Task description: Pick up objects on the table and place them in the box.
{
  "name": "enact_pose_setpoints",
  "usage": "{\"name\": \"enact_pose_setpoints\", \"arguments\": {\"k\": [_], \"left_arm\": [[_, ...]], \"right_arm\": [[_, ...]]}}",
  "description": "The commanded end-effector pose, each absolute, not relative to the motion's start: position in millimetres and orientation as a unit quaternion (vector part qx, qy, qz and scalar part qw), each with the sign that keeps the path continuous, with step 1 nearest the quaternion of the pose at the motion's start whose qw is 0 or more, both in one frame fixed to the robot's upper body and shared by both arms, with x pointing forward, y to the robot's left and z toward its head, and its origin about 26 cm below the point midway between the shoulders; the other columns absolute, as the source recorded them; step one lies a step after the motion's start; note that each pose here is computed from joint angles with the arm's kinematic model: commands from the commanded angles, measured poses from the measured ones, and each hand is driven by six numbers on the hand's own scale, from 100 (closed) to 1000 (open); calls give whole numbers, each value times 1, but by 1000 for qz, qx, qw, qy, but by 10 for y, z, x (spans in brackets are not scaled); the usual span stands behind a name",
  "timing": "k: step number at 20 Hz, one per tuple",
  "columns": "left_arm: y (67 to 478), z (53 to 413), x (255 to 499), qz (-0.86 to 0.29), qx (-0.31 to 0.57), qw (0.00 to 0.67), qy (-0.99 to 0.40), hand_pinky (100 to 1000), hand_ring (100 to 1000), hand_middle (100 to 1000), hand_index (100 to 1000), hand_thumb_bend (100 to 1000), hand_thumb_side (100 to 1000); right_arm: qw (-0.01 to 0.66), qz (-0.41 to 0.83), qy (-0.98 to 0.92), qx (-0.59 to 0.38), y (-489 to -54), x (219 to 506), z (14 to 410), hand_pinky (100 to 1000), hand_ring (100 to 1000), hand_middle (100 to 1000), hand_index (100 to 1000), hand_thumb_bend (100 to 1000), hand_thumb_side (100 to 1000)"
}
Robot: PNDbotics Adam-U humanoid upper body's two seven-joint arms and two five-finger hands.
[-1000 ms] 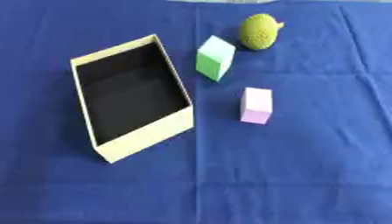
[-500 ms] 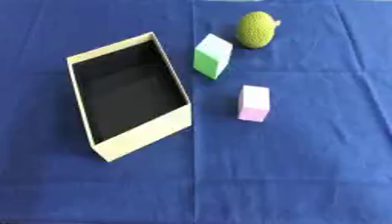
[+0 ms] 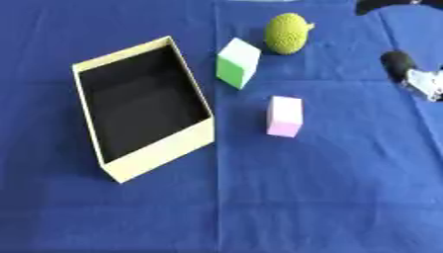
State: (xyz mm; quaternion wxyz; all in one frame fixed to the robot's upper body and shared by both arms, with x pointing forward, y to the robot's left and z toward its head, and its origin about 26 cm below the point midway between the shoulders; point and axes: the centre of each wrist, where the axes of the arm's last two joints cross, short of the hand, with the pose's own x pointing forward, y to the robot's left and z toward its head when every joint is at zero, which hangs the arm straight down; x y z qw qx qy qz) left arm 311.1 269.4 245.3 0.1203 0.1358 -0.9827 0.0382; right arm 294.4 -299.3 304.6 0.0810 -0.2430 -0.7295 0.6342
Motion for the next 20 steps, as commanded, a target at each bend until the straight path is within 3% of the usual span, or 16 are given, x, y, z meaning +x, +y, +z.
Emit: {"name": "enact_pose_setpoints", "arguments": {"k": [1, 12, 16, 20], "left_arm": [[2701, 2535, 3077, 27, 135, 105, -985, 711, 844, 771, 814, 206, 639], [2685, 2526, 3079, 25, 129, 109, -985, 711, 845, 772, 814, 202, 642], [2677, 2524, 3080, 25, 127, 110, -986, 711, 845, 773, 814, 201, 643], [2670, 2522, 3080, 23, 125, 111, -986, 711, 845, 772, 814, 201, 644]], "right_arm": [[69, 662, -703, -250, -2949, 2909, 3119, 832, 841, 724, 892, 100, 656], [82, 704, -668, -228, -2725, 2954, 3064, 836, 844, 718, 900, 100, 696], [98, 716, -653, -228, -2636, 2971, 3015, 843, 846, 580, 913, 100, 802], [115, 724, -637, -237, -2562, 2983, 2985, 869, 882, 594, 917, 100, 794]]}}
